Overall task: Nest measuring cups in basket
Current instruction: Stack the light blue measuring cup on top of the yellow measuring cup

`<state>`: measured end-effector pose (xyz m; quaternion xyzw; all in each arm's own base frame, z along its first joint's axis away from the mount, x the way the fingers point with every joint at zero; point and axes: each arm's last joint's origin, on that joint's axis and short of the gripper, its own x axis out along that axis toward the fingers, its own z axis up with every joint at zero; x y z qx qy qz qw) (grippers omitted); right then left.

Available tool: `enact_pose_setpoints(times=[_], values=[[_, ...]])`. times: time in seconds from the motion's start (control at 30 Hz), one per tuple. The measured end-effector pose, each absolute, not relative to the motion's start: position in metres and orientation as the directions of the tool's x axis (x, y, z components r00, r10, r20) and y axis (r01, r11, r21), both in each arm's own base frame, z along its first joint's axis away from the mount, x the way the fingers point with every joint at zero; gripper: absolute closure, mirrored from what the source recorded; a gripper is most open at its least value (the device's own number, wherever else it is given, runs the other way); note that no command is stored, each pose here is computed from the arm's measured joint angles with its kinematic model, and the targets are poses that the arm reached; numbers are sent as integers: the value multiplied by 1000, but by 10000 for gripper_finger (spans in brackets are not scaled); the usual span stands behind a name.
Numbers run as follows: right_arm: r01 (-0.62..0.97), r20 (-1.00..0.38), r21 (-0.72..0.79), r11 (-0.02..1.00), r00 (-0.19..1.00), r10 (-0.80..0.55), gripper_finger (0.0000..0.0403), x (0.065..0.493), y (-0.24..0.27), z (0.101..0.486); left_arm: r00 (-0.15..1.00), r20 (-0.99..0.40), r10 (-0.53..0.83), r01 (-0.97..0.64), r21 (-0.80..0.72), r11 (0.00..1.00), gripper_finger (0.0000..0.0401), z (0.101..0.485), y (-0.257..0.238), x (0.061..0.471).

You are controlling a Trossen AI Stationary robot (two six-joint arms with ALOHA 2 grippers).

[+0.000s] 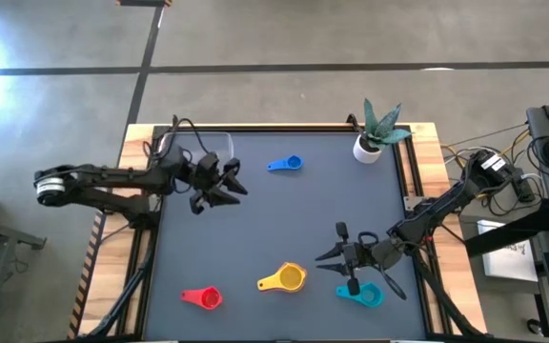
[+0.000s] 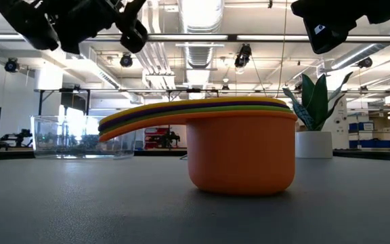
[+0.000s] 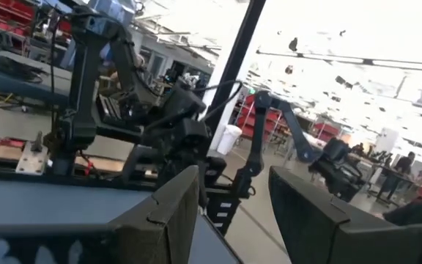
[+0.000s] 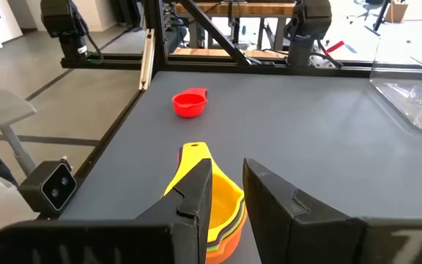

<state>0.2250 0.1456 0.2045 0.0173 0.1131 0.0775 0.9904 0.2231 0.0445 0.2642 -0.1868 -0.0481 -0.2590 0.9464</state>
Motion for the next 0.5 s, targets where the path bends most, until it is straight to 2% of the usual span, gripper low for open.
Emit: enact_pose_setpoints(times=[0.3, 0.5], values=[[-147, -221, 64, 987, 962, 157, 335, 225, 146, 205, 891, 97, -444, 447, -359, 819, 251, 227, 17, 231], [-138, -221, 100, 985, 963, 158, 335, 225, 146, 205, 888, 59, -456, 444, -370, 816, 251, 217, 6, 237]])
